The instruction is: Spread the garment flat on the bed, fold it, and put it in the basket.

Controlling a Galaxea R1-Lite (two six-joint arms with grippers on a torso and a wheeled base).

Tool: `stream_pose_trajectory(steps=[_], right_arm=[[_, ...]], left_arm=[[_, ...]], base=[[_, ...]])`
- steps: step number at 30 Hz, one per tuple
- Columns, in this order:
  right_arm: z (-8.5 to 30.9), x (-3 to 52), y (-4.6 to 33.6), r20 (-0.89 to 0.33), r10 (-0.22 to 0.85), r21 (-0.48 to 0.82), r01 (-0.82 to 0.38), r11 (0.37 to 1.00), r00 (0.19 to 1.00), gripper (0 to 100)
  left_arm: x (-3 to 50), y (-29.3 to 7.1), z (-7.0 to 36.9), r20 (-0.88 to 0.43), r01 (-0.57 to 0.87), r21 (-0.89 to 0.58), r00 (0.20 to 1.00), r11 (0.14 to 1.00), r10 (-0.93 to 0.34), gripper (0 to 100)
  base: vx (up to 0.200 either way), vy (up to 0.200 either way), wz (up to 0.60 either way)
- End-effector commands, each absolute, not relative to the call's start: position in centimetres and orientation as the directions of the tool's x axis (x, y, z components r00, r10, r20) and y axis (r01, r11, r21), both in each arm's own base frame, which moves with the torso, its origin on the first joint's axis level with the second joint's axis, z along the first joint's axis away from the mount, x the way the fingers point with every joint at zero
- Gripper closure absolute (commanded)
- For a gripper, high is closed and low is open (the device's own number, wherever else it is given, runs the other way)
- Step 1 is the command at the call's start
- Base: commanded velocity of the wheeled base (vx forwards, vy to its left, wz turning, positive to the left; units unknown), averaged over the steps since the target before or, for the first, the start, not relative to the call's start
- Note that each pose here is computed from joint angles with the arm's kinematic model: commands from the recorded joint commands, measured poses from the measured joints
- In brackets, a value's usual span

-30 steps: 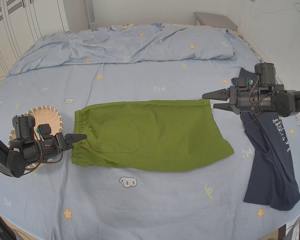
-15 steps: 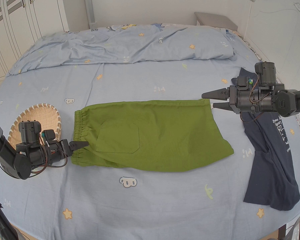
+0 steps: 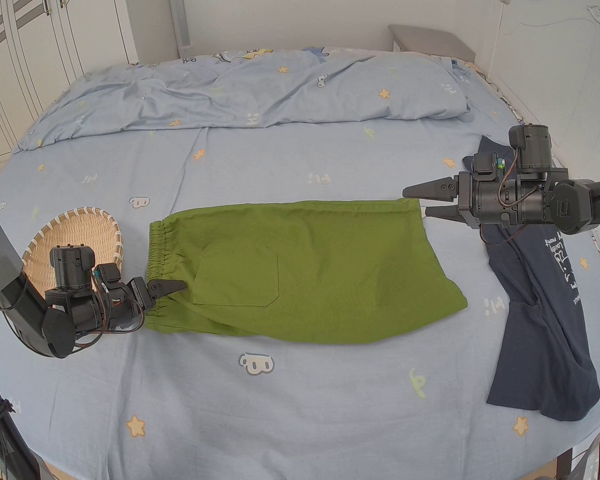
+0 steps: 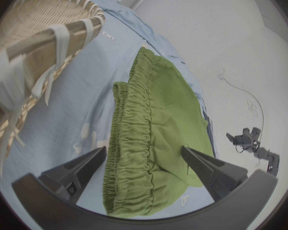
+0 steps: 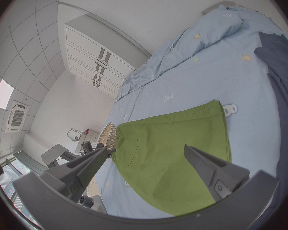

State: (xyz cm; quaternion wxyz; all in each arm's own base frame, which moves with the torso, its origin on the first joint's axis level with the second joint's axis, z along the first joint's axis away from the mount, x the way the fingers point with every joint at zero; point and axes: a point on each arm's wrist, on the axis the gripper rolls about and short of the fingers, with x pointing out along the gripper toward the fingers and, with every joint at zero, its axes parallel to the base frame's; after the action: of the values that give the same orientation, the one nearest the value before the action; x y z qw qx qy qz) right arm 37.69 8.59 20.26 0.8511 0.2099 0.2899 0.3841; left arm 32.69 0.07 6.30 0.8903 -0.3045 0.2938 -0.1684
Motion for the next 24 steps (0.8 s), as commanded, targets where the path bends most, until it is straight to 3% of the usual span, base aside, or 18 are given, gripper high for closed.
stream_pose_trajectory(steps=[1, 8, 14, 15, 24], right_arm=[[20.2, 37.7, 8.7, -0.333, 0.777, 0.581, -0.532, 0.616, 0.535, 0], [20.3, 37.5, 8.6, -0.332, 0.776, 0.58, -0.532, 0.616, 0.536, 0], [20.1, 37.5, 8.4, -0.337, 0.772, 0.582, -0.525, 0.621, 0.539, 0], [20.1, 37.5, 8.3, -0.34, 0.768, 0.583, -0.52, 0.625, 0.542, 0], [20.4, 36.8, 6.7, -0.342, 0.746, 0.585, -0.492, 0.645, 0.572, 0]], left_arm=[[33.6, 0.5, 5.7, -0.424, 0.088, -0.67, 0.77, 0.738, -0.477, 0], [34.1, 1.3, 5.7, -0.387, 0.102, -0.741, 0.744, 0.664, -0.545, 0], [34.8, 0.9, 5.3, -0.38, 0.118, -0.749, 0.729, 0.651, -0.569, 0], [35.0, 0.8, 5.3, -0.377, 0.123, -0.749, 0.73, 0.651, -0.57, 100], [35.4, 1.0, 5.6, -0.368, 0.129, -0.748, 0.736, 0.651, -0.568, 100]], base=[[0.0, 0.0, 0.0], [0.0, 0.0, 0.0], [0.0, 0.0, 0.0], [0.0, 0.0, 0.0], [0.0, 0.0, 0.0]])
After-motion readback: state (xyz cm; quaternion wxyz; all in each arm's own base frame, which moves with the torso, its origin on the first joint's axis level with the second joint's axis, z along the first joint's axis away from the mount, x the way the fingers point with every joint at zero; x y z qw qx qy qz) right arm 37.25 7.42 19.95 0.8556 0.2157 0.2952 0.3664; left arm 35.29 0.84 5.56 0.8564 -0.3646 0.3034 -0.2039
